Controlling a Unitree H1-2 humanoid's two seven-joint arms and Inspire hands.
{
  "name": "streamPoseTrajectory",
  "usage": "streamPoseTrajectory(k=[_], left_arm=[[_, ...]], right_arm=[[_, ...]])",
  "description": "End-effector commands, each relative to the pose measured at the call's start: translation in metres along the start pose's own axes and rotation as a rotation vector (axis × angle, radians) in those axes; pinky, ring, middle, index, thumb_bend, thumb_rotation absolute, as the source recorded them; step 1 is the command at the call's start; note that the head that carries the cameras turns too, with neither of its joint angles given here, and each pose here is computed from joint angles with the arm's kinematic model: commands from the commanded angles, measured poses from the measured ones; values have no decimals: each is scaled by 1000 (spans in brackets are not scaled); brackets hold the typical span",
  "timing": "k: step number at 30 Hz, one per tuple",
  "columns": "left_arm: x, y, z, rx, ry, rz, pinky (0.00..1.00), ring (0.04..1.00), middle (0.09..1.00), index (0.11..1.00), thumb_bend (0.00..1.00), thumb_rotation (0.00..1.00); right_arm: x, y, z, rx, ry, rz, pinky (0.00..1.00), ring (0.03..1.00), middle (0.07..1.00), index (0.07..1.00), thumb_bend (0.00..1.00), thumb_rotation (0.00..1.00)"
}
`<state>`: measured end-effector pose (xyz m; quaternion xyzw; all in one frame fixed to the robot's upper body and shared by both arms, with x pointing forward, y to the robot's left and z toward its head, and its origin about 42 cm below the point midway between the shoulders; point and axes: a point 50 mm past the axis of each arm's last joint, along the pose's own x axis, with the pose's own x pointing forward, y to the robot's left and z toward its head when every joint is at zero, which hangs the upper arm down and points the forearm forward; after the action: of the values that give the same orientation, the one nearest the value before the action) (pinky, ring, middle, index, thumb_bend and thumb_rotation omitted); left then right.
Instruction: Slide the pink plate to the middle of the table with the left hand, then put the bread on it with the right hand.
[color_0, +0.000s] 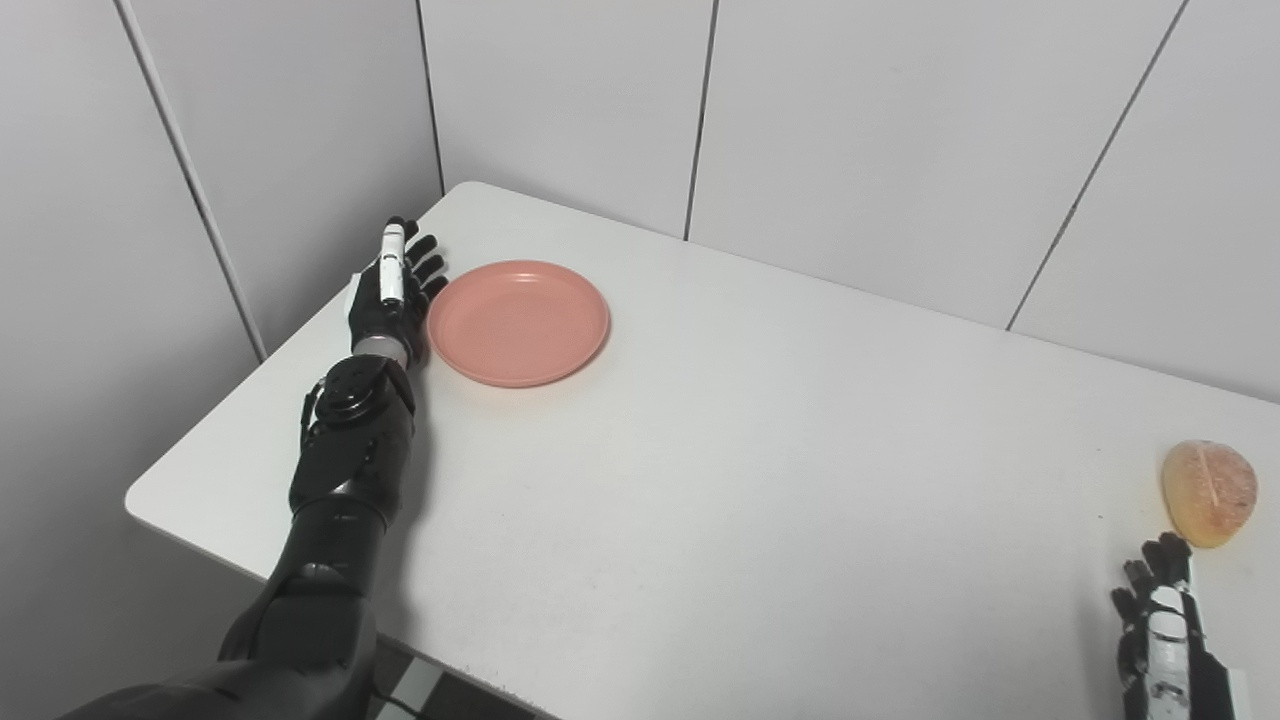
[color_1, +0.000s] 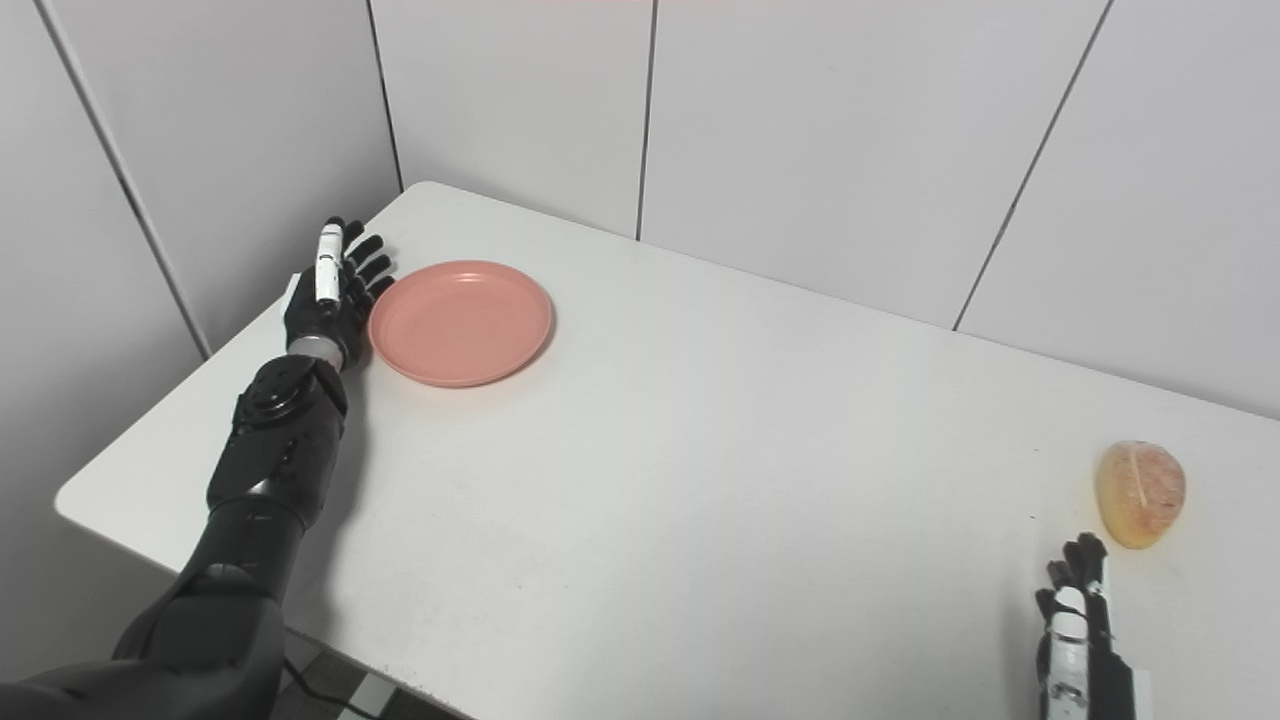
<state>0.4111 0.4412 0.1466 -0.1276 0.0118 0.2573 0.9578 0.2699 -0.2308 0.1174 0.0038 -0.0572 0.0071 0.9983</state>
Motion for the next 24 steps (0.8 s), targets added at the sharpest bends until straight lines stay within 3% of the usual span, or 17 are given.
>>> streamPoseTrajectory(k=[1, 8, 13, 18, 24], left_arm=[[6, -5, 17, 0, -52, -30, 875, 891, 895, 888, 329, 1000], [6, -15, 12, 0, -22, -50, 880, 895, 900, 890, 341, 1000], [0, -23, 2, -36, 2, -121, 922, 921, 918, 907, 348, 1000], [-6, -35, -3, -38, 26, -151, 870, 873, 887, 891, 350, 1000], [-8, -48, -6, -2, 42, -183, 861, 884, 887, 880, 347, 1000]], right_arm=[[7, 1, 12, 8, -48, 2, 1000, 1000, 1000, 994, 140, 1000], [7, 4, 14, 20, -44, 7, 1000, 1000, 1000, 991, 143, 1000], [7, 5, 13, 10, -45, 5, 1000, 999, 1000, 992, 153, 1000], [8, 6, 10, -2, -43, 8, 1000, 999, 1000, 993, 163, 1000], [9, 8, 7, -5, -49, 11, 1000, 995, 994, 986, 191, 1000]])
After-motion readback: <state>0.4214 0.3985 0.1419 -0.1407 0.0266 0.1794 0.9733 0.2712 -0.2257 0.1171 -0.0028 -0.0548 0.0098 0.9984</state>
